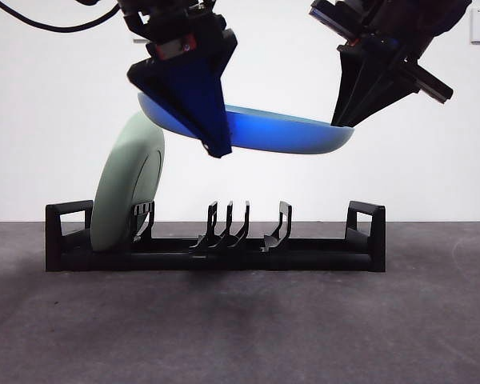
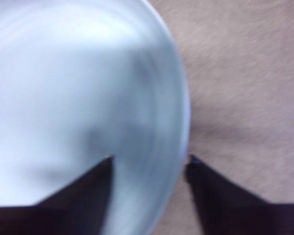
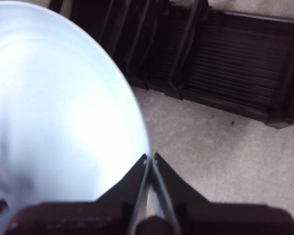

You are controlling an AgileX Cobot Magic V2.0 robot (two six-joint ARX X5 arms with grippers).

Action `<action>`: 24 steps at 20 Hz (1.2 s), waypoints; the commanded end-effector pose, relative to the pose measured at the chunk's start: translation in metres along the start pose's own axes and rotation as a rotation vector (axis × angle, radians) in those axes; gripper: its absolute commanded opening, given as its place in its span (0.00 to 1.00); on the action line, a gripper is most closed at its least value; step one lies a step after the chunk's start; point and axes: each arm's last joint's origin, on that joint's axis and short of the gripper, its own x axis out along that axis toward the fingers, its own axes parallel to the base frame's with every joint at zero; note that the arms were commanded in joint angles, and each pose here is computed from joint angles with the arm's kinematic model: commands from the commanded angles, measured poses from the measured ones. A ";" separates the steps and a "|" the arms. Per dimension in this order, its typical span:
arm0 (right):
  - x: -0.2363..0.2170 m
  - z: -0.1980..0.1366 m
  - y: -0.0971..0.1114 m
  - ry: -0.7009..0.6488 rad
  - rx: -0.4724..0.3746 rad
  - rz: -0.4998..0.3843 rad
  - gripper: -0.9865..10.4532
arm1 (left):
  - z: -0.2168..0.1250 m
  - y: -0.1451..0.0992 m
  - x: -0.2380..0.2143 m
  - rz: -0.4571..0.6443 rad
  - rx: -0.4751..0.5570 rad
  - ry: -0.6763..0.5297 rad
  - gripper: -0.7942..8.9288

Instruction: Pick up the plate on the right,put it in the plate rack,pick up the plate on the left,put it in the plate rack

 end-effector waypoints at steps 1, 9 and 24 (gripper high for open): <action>-0.008 0.002 0.000 -0.027 -0.014 0.004 0.08 | -0.001 -0.002 0.004 -0.039 0.012 -0.004 0.13; -0.028 0.002 -0.005 -0.084 -0.001 -0.010 0.08 | 0.001 -0.003 0.010 -0.042 0.015 -0.002 0.07; -0.156 -0.018 0.012 -0.630 -0.061 -0.198 0.30 | 0.010 0.064 0.010 -0.109 -0.610 -0.563 0.07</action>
